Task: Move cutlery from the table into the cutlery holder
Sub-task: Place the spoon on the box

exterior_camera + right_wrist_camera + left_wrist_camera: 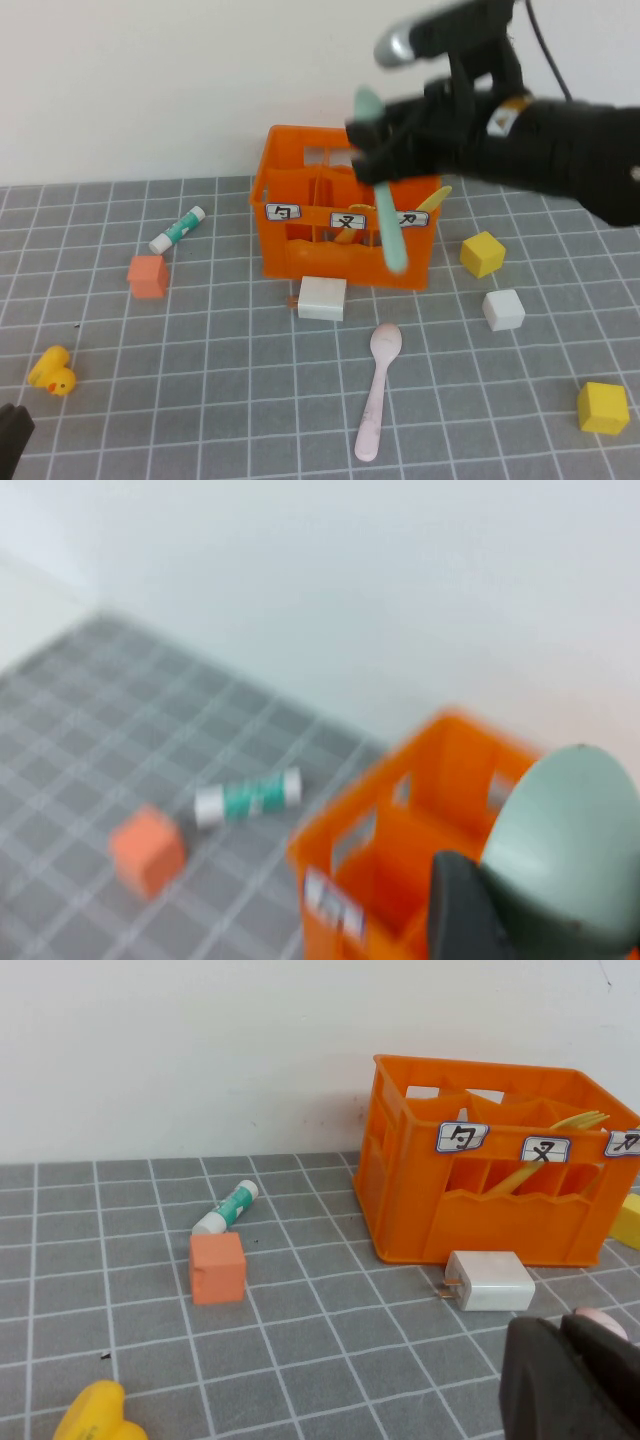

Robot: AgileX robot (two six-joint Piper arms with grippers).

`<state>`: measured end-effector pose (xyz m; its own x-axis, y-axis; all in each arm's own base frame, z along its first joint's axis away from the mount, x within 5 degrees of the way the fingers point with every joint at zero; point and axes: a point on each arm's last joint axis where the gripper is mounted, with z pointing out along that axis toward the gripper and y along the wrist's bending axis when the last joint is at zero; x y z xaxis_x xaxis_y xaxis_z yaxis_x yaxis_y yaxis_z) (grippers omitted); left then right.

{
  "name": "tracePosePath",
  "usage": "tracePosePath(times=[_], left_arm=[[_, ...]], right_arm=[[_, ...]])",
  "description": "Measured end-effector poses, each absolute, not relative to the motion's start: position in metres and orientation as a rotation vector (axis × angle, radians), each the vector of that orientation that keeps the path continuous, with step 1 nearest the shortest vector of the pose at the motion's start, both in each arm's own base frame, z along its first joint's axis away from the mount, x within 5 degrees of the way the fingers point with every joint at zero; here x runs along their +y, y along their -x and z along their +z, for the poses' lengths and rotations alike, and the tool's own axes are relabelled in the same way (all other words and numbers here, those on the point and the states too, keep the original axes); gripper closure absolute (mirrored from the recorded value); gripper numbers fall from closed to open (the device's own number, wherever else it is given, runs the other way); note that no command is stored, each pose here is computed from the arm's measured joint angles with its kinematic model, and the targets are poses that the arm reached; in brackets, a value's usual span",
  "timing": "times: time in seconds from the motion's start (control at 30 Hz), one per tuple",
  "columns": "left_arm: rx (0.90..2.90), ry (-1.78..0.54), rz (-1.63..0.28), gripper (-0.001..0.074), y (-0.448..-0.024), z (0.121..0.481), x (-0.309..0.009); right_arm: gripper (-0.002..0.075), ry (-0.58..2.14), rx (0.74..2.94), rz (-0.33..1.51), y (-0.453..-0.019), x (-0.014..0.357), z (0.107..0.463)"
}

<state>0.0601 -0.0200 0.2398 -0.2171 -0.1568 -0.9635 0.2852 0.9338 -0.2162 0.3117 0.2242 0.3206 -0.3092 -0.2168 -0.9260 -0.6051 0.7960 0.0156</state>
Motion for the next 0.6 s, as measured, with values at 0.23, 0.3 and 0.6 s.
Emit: tracePosePath(times=[0.23, 0.3, 0.6], left_arm=[[1.741, -0.098, -0.406, 0.0736, -0.060, 0.240, -0.020], [1.741, -0.098, -0.406, 0.0736, -0.060, 0.240, -0.020], [1.737, -0.099, -0.406, 0.0736, -0.060, 0.240, -0.020]], right_arm=[[0.0399, 0.551, 1.723, 0.454, -0.334, 0.246, 0.338], [0.0400, 0.528, 1.673, 0.454, -0.339, 0.255, 0.336], [0.0400, 0.554, 1.487, 0.432, -0.359, 0.298, 0.314]])
